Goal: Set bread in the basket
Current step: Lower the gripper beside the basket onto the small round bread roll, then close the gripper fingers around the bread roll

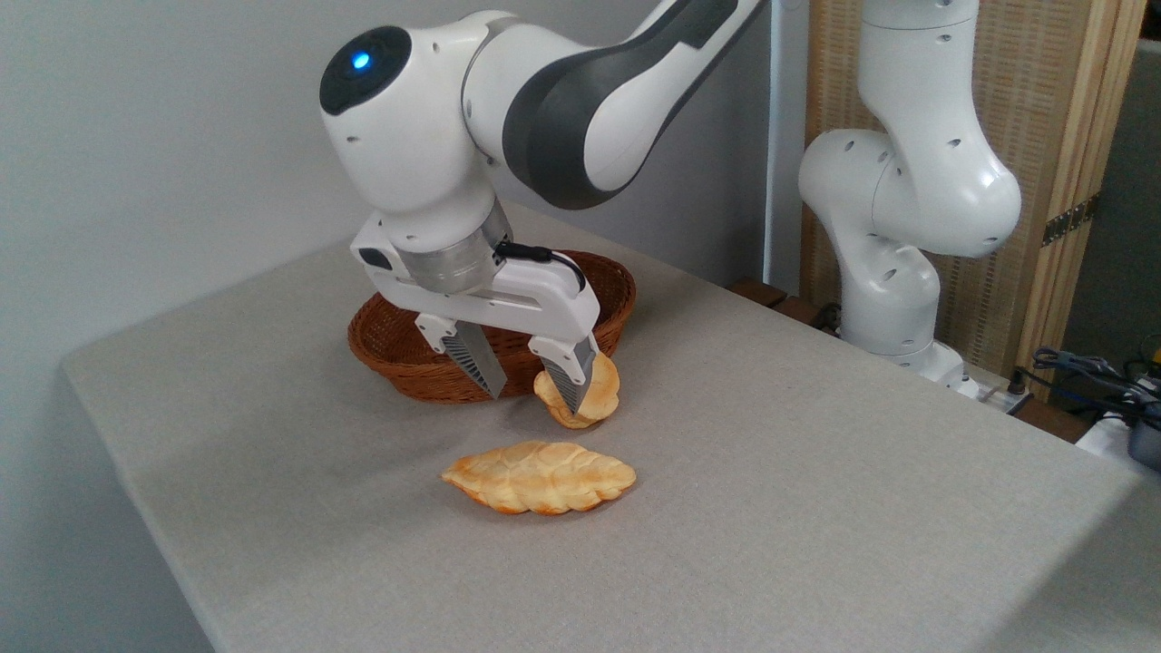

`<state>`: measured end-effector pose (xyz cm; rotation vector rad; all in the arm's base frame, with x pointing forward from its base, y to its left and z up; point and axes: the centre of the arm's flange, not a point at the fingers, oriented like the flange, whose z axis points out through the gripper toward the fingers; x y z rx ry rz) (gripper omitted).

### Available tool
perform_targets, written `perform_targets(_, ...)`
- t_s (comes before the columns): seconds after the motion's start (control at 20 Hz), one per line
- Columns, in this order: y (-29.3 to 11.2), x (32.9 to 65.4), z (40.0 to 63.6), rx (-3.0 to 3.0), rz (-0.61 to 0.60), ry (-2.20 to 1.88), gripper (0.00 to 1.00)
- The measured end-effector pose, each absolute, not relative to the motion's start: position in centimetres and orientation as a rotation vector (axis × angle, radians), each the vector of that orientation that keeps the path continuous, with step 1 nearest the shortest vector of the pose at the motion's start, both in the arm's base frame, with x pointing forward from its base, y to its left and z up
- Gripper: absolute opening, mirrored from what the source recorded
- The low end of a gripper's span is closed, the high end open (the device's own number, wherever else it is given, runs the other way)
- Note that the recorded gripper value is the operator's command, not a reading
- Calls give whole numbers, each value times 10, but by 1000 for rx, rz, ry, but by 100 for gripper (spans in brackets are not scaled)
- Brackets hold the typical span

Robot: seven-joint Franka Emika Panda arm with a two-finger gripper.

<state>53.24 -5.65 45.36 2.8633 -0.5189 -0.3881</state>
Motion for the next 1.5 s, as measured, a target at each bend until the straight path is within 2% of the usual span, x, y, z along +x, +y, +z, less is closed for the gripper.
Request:
perform_targets(0.45,-87,529,420,2849,-501,-512,100)
perform_targets(0.9,-79,516,403,2841,-625,-630,100)
perform_targets(1.05,-76,512,401,2817,-666,-725,78)
perform_targets(1.15,-73,510,402,2806,-680,-763,68)
perform_targets(1.2,-73,510,402,2804,-681,-771,59)
perform_targets(1.4,-73,509,402,2802,-684,-774,40)
perform_targets(1.5,-73,509,401,2796,-685,-784,38)
